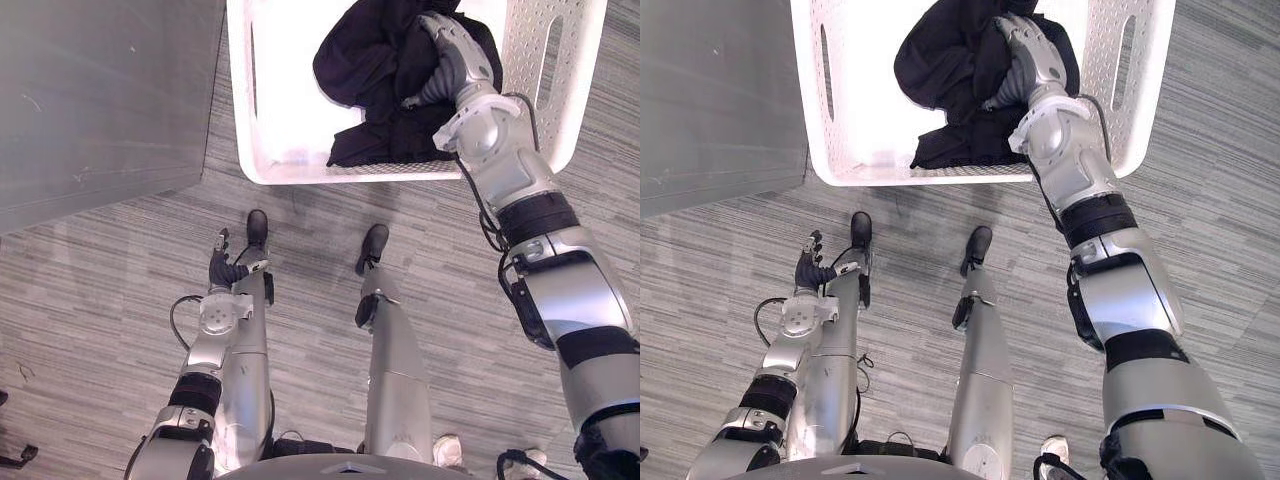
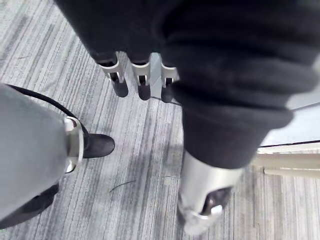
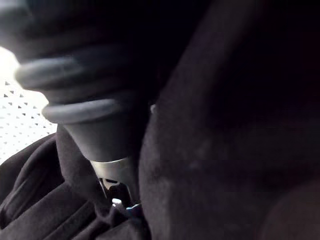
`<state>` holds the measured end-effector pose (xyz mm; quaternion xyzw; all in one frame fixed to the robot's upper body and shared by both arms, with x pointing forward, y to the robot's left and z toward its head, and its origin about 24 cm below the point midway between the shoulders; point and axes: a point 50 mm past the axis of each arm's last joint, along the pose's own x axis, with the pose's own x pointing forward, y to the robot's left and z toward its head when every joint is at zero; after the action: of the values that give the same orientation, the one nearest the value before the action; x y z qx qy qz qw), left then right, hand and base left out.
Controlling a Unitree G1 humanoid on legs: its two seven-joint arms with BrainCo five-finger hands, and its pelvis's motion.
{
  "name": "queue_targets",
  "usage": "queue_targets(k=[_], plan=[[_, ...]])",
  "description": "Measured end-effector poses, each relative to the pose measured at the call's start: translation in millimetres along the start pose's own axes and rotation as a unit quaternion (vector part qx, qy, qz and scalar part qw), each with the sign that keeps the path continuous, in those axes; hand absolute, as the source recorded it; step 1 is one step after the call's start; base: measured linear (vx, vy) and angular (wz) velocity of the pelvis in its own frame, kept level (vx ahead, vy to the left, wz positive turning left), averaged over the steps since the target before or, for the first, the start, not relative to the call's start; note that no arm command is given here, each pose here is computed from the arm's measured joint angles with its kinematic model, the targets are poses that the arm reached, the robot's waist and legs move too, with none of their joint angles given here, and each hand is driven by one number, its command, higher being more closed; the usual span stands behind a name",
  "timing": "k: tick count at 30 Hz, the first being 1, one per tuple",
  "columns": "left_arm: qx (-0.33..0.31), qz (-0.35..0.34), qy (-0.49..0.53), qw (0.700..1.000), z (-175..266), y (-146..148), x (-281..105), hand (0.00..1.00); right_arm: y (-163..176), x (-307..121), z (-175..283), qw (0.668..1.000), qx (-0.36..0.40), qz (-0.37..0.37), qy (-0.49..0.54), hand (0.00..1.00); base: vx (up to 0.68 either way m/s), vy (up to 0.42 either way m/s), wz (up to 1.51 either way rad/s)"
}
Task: Pick up the laundry basket with both hands and put the clothes into the washing machine.
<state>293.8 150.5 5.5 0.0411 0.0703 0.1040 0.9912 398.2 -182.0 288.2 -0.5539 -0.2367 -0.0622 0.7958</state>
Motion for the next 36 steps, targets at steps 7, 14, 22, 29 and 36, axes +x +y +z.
queue_targets(k=[7, 14, 22, 29, 36], plan=[[-0.008, 0.023, 0.002, 1.0, 0, 11, 2, 0.0, 5, -3, -6, 1.0, 0.004, 0.005, 0.011, 1.0, 0.05, 0.005, 0.04], [-0.015, 0.042, 0.009, 0.999, -3, 19, 2, 0.0, 7, -3, -9, 1.0, 0.012, 0.004, 0.022, 1.0, 0.03, 0.0, 0.0], [-0.02, 0.043, 0.028, 0.998, -11, 14, 0, 0.0, 13, -7, -14, 0.996, 0.079, -0.01, 0.042, 1.0, 0.04, -0.006, 0.0], [-0.045, 0.051, 0.04, 0.997, -14, 12, -1, 0.0, 3, -22, -44, 0.903, 0.39, -0.137, 0.119, 1.0, 0.02, -0.002, 0.0], [-0.061, 0.088, 0.065, 0.992, -23, 19, -3, 0.0, -6, -29, -40, 0.66, 0.703, -0.251, 0.089, 1.0, 0.03, -0.011, -0.06]])
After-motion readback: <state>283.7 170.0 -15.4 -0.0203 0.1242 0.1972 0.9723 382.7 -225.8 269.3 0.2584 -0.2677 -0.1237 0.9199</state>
